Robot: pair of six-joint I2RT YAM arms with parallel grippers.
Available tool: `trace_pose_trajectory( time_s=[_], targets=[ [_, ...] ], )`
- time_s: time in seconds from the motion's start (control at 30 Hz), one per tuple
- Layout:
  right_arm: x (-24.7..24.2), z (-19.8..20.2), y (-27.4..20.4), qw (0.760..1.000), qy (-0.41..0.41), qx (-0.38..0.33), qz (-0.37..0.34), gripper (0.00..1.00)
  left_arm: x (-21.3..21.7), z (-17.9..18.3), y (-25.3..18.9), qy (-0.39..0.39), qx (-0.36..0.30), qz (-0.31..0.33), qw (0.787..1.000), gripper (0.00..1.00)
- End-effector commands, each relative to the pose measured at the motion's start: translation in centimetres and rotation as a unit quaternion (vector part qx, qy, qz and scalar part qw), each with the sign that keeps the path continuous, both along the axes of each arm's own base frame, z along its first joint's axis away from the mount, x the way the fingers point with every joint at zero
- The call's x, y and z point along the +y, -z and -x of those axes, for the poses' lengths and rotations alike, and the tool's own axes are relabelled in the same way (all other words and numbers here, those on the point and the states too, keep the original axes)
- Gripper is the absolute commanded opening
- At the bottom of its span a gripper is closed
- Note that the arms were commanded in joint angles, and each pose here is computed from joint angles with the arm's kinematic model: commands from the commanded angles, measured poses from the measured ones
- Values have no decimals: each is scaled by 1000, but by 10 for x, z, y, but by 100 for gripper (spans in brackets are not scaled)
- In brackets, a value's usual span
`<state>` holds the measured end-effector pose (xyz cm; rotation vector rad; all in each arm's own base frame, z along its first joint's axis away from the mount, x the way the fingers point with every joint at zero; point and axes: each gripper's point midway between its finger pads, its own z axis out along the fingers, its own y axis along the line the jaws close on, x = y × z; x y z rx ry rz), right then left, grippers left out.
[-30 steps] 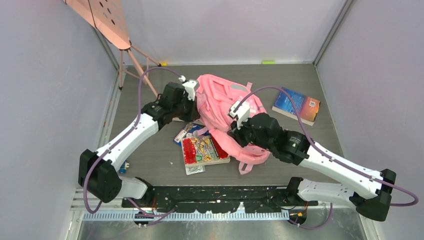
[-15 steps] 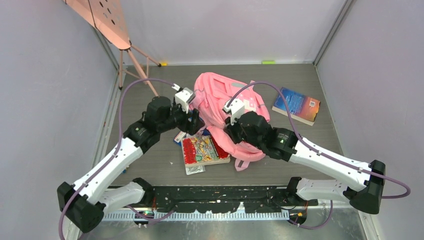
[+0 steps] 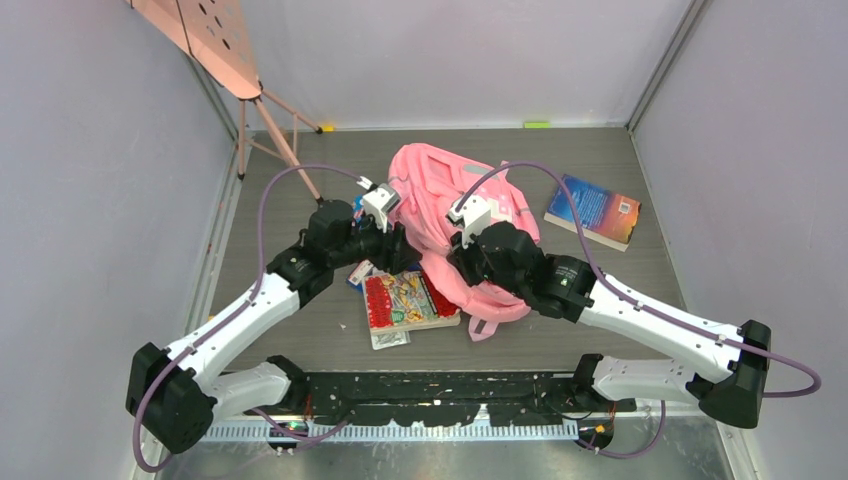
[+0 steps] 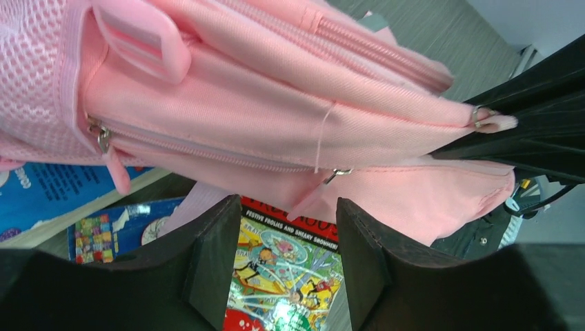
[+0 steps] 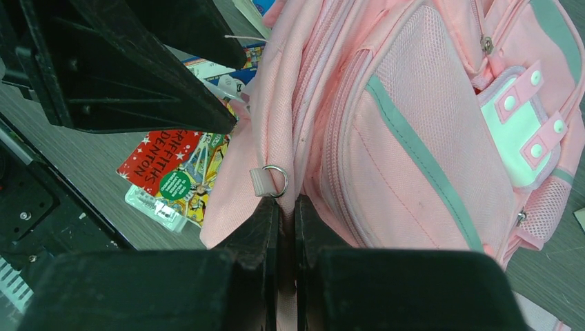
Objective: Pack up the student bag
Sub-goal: Unzip the student bag at the center of the board.
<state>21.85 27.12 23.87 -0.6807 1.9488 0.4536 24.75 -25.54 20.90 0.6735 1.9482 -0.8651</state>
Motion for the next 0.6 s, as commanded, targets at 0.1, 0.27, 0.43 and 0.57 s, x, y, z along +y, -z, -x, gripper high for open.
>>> trace_pose_trajectory(
  time_s=[0.1, 0.27, 0.43, 0.57],
  targets=[
    [13, -13, -65, 993, 21, -50, -105, 0, -16, -1, -23, 29, -35, 50, 998, 55],
    [13, -13, -64, 993, 22, -48, -105, 0, -21, 1, -15, 40, -25, 44, 998, 54],
    [14, -13, -60, 993, 21, -43, -103, 0, -32, 2, -19, 55, -35, 57, 996, 46],
    [12, -16, -57, 994, 33, -42, -99, 0, -39, 6, -17, 66, -30, 62, 995, 21]
  ],
)
